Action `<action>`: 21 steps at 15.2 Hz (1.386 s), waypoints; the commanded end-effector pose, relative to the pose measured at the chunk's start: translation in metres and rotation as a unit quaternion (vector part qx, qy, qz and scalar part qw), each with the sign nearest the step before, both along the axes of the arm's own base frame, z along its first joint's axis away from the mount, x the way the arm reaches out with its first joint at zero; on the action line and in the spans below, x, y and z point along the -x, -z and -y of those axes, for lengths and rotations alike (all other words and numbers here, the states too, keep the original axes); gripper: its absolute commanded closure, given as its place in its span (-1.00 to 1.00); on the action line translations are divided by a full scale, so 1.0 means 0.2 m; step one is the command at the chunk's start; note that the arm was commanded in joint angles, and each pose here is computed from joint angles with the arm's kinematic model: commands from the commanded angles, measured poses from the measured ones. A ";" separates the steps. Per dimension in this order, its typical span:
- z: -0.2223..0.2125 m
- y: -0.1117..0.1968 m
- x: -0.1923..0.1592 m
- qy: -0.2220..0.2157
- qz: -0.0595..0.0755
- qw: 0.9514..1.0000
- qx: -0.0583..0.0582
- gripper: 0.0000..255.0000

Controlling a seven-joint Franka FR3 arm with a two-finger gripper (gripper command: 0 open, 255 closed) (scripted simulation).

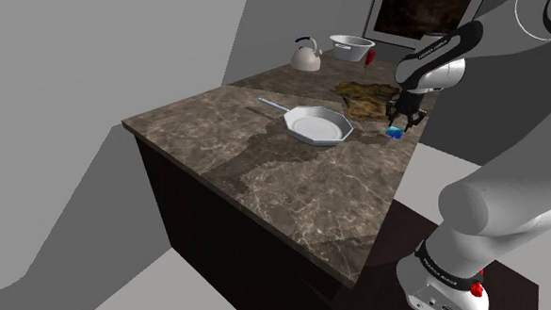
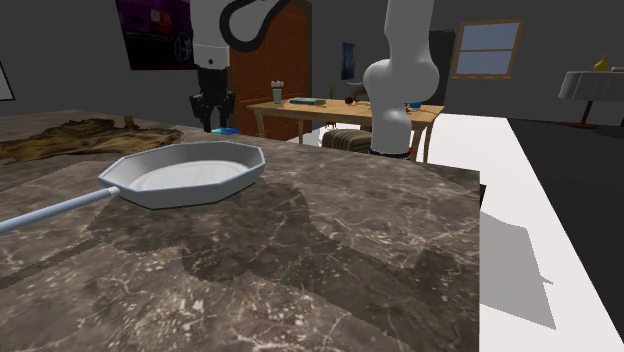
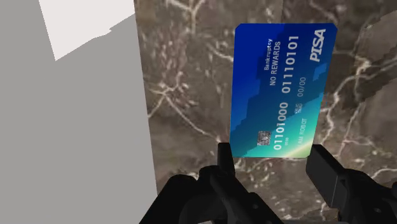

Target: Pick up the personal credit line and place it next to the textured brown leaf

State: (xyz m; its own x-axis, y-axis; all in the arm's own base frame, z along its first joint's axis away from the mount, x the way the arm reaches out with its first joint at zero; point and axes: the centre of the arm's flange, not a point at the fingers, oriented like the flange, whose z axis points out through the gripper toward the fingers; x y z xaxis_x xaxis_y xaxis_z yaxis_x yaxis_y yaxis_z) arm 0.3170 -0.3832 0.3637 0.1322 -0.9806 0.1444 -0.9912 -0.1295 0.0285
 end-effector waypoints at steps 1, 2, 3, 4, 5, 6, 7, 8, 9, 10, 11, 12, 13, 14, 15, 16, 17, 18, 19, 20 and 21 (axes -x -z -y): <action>0.00 0.05 0.00 0.000 0.000 1.000 0.000 1.00; 0.00 0.07 0.00 0.000 0.000 1.000 0.000 1.00; 0.00 0.07 0.00 0.000 0.000 1.000 0.000 1.00; 0.00 0.07 0.00 0.000 0.000 1.000 0.000 1.00; 0.00 0.07 0.00 0.000 0.000 1.000 0.000 1.00; 0.00 0.07 0.00 0.000 0.000 1.000 0.000 1.00; 0.00 0.07 0.00 0.000 0.000 1.000 0.000 1.00; 0.00 0.07 0.00 0.000 0.000 1.000 0.000 1.00; 0.00 0.07 0.00 0.000 0.000 1.000 0.000 1.00; 0.00 0.07 0.00 0.000 0.000 1.000 0.000 -1.00; 0.00 0.07 0.00 0.000 0.000 1.000 0.000 -1.00; 0.00 0.07 0.00 0.000 0.000 1.000 0.000 -1.00; 0.00 0.07 0.00 0.000 0.000 1.000 0.000 -1.00; 0.00 0.07 0.00 0.000 0.000 1.000 0.000 -1.00; 0.00 0.07 0.00 0.000 0.000 1.000 0.000 -1.00; -0.01 0.01 0.00 0.000 0.000 1.000 0.000 -1.00; -0.02 -0.06 0.00 0.000 0.000 1.000 0.000 -1.00; -0.03 -0.12 0.00 0.000 0.000 1.000 0.000 -1.00; -0.04 -0.17 0.00 0.000 0.000 1.000 0.000 -1.00; -0.04 -0.17 0.00 0.000 0.000 1.000 0.000 -1.00; -0.04 -0.17 0.00 0.000 0.000 1.000 0.000 -1.00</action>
